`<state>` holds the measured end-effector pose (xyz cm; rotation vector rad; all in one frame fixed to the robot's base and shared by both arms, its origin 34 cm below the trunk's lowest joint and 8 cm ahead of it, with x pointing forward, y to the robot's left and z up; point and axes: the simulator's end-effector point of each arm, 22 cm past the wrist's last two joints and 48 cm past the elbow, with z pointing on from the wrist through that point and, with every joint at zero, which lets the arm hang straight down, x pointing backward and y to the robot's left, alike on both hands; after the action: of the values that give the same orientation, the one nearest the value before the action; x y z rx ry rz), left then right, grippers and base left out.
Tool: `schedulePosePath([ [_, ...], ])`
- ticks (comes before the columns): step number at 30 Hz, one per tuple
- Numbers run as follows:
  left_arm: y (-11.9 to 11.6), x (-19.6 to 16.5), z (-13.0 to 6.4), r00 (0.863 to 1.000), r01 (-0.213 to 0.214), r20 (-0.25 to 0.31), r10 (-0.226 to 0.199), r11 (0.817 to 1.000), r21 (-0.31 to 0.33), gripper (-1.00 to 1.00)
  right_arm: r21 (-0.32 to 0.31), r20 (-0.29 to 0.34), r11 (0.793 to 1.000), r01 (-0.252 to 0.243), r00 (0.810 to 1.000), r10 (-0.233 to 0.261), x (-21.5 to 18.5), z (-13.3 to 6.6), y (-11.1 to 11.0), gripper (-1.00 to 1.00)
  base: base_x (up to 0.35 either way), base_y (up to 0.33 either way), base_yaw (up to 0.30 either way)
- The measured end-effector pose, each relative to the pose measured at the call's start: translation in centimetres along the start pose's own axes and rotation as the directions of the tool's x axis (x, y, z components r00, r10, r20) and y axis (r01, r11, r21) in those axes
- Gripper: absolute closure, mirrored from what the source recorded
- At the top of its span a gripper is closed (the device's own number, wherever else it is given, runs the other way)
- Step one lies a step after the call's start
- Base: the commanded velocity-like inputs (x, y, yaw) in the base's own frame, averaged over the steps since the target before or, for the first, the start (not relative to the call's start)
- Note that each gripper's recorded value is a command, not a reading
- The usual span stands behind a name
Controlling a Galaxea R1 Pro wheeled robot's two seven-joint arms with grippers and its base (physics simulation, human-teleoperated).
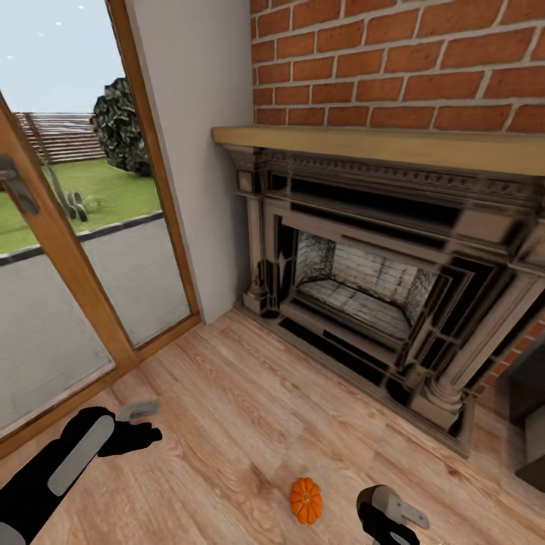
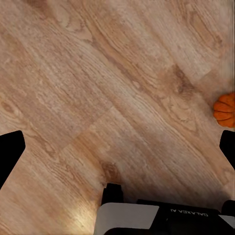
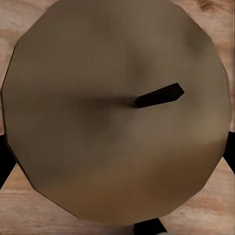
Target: Place each of the two pumpkins and all three candles from the living room inside a cabinet in the living room (use any cabinet), then make sure every cabinet is closed, and position the cauldron so it is next to a table in the living room.
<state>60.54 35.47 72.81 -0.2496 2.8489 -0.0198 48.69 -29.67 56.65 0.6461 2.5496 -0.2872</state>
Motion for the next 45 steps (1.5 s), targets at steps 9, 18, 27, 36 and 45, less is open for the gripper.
schedulePosePath([
  [9, -0.2, -0.3, -0.4, 1.0, -0.001, 0.01, 0.001, 1.0, 0.004, -1.0, -0.004, 0.011, 1.0, -0.004, 1.0, 0.004, -0.5, -0.2, 0.1, 1.0, 0.0, 0.0, -0.224],
  [18, -0.3, -0.6, -0.8, 1.0, -0.001, 0.02, 0.001, 1.0, 0.005, -1.0, -0.007, 0.02, 1.0, -0.009, 1.0, 0.009, -0.9, -0.4, 0.2, 1.0, 0.0, 0.0, -0.224],
  [27, -0.3, -0.8, -1.2, 1.0, -0.001, 0.028, 0.001, 1.0, 0.007, -1.0, -0.008, 0.025, 1.0, -0.012, 1.0, 0.012, -1.2, -0.5, 0.3, 1.0, 0.0, 0.0, -0.25],
  [36, -0.4, -1.0, -1.4, 0.999, -0.002, 0.034, 0.002, 1.0, 0.008, -1.0, -0.01, 0.029, 1.0, -0.013, 0.999, 0.013, -1.4, -0.6, 0.3, 1.0, 0.0, 0.0, -0.266],
  [45, -1.0, -0.4, -1.3, 0.999, -0.035, 0.026, 0.035, 0.999, 0.002, -1.0, -0.011, 0.033, 1.0, -0.014, 0.999, 0.015, -1.6, -0.7, 0.3, 1.0, 0.0, -0.018, -0.268],
])
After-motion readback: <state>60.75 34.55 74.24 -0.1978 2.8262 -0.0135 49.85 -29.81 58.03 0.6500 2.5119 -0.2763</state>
